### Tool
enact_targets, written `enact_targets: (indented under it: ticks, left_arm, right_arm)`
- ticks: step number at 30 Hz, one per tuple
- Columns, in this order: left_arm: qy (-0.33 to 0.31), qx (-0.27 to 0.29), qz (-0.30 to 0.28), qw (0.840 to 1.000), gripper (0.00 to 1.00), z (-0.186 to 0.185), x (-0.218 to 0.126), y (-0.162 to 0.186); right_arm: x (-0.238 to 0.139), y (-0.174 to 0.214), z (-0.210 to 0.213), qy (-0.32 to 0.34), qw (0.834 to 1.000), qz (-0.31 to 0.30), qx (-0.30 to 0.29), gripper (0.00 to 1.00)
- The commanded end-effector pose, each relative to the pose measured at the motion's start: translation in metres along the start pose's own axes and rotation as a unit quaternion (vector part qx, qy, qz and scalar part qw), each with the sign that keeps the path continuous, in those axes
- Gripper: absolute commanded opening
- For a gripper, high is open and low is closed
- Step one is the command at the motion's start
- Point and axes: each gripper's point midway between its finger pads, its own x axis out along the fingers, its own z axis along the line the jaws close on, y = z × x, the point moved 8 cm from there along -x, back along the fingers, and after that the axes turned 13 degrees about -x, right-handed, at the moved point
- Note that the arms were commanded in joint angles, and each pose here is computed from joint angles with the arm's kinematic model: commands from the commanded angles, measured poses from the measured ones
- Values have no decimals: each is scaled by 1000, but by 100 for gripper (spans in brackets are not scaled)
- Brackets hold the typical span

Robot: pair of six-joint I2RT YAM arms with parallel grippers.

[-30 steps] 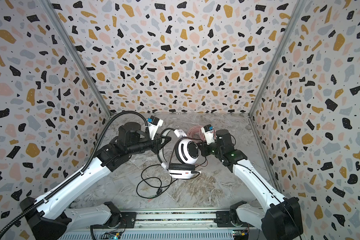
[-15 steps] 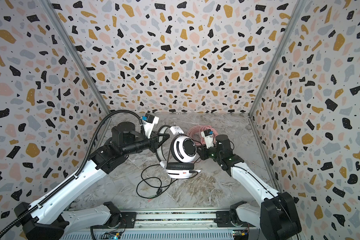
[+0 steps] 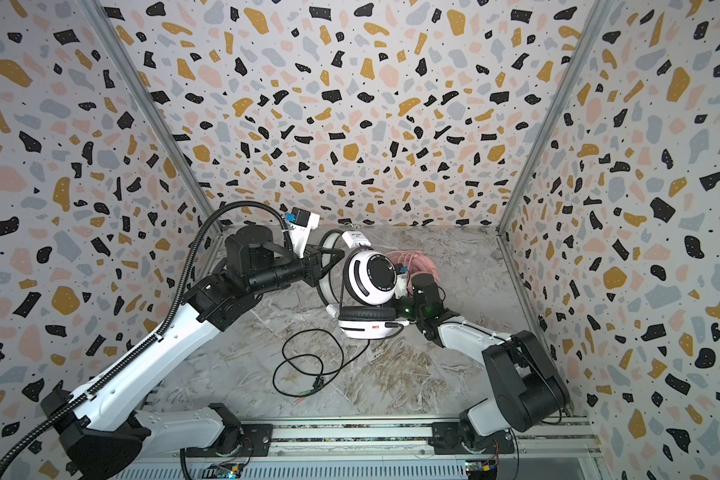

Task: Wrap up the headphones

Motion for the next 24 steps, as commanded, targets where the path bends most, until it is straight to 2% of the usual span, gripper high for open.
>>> enact_targets:
  ticks: [1, 5, 9, 11, 13, 21, 24]
  left_arm:
    - [70, 2, -56, 996, 0, -30, -11, -40]
    - [79, -9, -61, 995, 0, -30, -9, -55]
    - [57, -22, -101, 993, 0, -17, -18, -73]
    - [72, -35, -114, 990, 0, -13, -21, -81]
    - [86, -49, -125, 987, 0, -9, -23, -88]
    - [110, -82, -158, 978, 0, 0, -27, -112]
    - [117, -94, -162, 975, 0, 3, -30, -119]
  right_arm:
    - [9, -11, 3, -4, 997, -71, -17, 33]
    - [18, 3, 2, -11, 995, -95, -4, 33]
    - [22, 16, 6, -22, 995, -97, 7, 33]
    - [23, 20, 10, -22, 995, -101, 6, 32]
    - [27, 22, 15, -32, 994, -105, -2, 27]
    - [47, 29, 20, -54, 989, -136, 12, 26]
    - [51, 31, 22, -68, 986, -151, 22, 18]
